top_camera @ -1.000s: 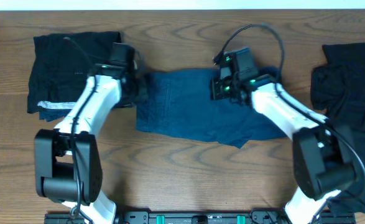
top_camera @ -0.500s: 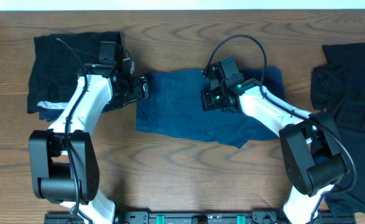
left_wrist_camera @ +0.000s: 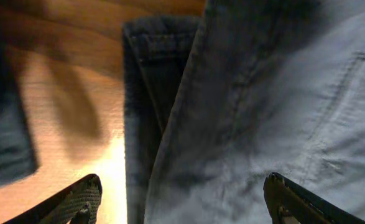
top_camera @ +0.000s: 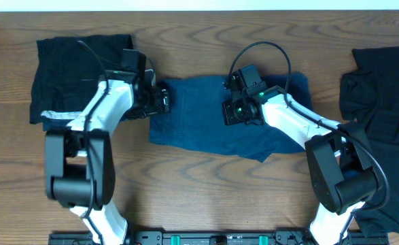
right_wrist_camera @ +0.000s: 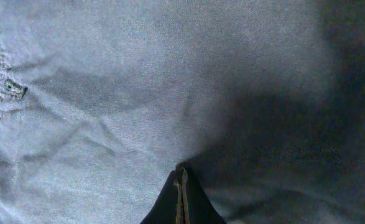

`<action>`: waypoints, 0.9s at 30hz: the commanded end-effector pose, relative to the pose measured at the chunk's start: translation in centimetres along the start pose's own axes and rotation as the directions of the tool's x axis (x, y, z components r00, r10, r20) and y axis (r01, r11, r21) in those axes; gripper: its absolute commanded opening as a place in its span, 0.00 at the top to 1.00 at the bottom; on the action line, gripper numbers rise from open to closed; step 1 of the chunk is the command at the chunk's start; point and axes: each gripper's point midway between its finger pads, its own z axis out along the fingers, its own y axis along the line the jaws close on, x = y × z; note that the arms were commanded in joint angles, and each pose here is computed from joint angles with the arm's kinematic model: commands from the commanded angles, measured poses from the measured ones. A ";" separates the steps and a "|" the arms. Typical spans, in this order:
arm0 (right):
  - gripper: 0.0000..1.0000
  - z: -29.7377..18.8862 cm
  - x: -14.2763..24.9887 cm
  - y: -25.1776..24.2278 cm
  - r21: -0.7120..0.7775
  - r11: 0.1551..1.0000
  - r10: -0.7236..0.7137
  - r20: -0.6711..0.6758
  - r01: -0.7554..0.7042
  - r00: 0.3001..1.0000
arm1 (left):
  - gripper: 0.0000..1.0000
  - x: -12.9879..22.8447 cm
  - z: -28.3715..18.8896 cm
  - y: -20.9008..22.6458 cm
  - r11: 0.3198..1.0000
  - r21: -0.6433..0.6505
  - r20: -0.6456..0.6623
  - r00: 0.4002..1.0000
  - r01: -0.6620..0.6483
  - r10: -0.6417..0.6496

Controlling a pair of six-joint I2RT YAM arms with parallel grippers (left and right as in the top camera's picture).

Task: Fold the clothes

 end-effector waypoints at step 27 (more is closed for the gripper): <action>0.99 0.6 1.0 0.0 0.015 1.000 0.008 -0.032 -0.008 0.999 | 0.33 3.2 5.4 -0.6 0.988 -0.131 -0.121 0.990 -0.083 0.067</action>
